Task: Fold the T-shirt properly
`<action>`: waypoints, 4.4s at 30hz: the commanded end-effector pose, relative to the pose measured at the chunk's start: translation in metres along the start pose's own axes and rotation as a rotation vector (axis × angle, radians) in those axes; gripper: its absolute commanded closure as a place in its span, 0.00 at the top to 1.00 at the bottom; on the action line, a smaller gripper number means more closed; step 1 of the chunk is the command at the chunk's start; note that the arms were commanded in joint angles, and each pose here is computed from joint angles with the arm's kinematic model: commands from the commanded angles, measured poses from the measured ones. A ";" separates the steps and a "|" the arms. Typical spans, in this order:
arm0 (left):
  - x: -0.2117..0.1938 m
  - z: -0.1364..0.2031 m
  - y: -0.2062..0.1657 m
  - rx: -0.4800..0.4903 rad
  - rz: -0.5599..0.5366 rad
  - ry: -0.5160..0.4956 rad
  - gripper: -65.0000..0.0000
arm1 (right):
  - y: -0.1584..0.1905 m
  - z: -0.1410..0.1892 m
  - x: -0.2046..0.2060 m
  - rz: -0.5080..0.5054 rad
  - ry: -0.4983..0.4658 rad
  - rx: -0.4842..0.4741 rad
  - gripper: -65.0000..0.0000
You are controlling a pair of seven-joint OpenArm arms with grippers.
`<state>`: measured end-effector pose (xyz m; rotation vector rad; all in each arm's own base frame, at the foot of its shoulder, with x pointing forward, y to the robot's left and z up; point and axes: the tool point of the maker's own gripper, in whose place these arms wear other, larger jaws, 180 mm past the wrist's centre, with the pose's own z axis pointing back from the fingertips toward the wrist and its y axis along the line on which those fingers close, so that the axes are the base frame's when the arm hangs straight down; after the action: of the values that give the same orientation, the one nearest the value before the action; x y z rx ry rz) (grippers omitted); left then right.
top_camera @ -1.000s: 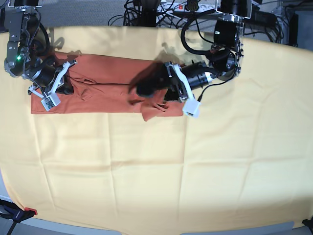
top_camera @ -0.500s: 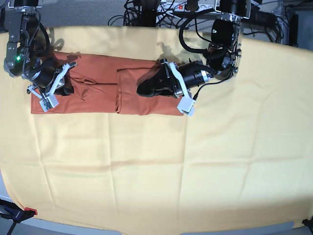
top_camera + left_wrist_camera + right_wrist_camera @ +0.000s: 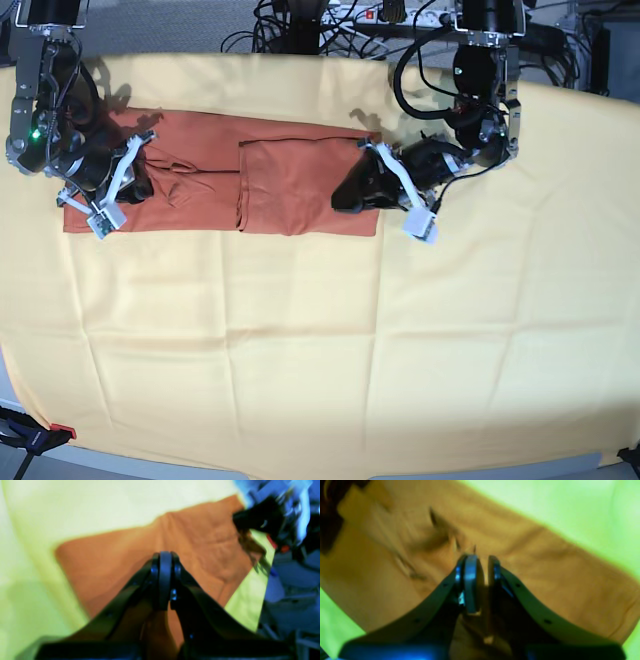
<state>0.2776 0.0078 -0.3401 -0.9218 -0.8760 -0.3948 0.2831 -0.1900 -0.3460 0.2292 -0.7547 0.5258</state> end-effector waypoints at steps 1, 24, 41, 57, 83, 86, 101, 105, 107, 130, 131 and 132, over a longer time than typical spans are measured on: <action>0.015 -0.003 -0.003 -0.006 -0.025 -0.051 0.00 | -0.005 0.008 0.029 0.039 -0.081 -0.010 0.26; -0.015 -0.013 0.010 0.115 -0.049 0.054 0.00 | -0.100 0.122 -0.063 -0.542 -0.164 -0.239 0.68; -0.012 -0.011 0.009 0.099 -0.030 0.040 0.00 | -0.064 0.088 -0.096 -0.787 -0.222 0.077 0.68; -0.017 -0.010 0.008 0.100 -0.022 0.049 0.00 | -0.041 0.056 -0.084 -0.748 -0.159 0.188 0.31; 0.057 0.084 0.037 0.016 0.124 -0.257 0.00 | -0.028 0.088 -0.013 -0.424 -0.244 0.114 0.00; 0.057 0.093 0.044 0.038 0.097 -0.227 0.00 | -0.006 0.092 0.006 -0.362 -0.289 0.124 0.00; 0.054 0.106 0.053 0.068 0.064 -0.170 0.00 | 0.138 0.081 0.103 -0.189 -0.521 0.429 0.00; 0.053 0.106 0.053 0.068 0.066 -0.169 0.00 | 0.162 0.055 0.113 -0.135 -0.489 0.429 0.00; 0.052 0.106 0.053 0.068 0.070 -0.167 0.00 | 0.171 0.045 0.118 -0.088 -0.475 0.411 0.00; 0.038 0.110 0.053 0.078 0.092 -0.141 0.00 | 0.276 -0.028 0.144 0.204 -0.385 0.642 0.74; 0.038 0.110 0.053 0.078 0.092 -0.141 0.00 | 0.276 -0.030 0.146 0.232 -0.382 0.628 0.75; 0.037 0.110 0.053 0.079 0.091 -0.139 0.00 | 0.274 -0.031 0.149 0.251 -0.381 0.616 0.74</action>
<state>0.2744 0.1282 -0.3201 -0.9084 -0.9139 -0.2007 0.2415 0.1063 -0.2768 0.8043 -0.9232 0.9686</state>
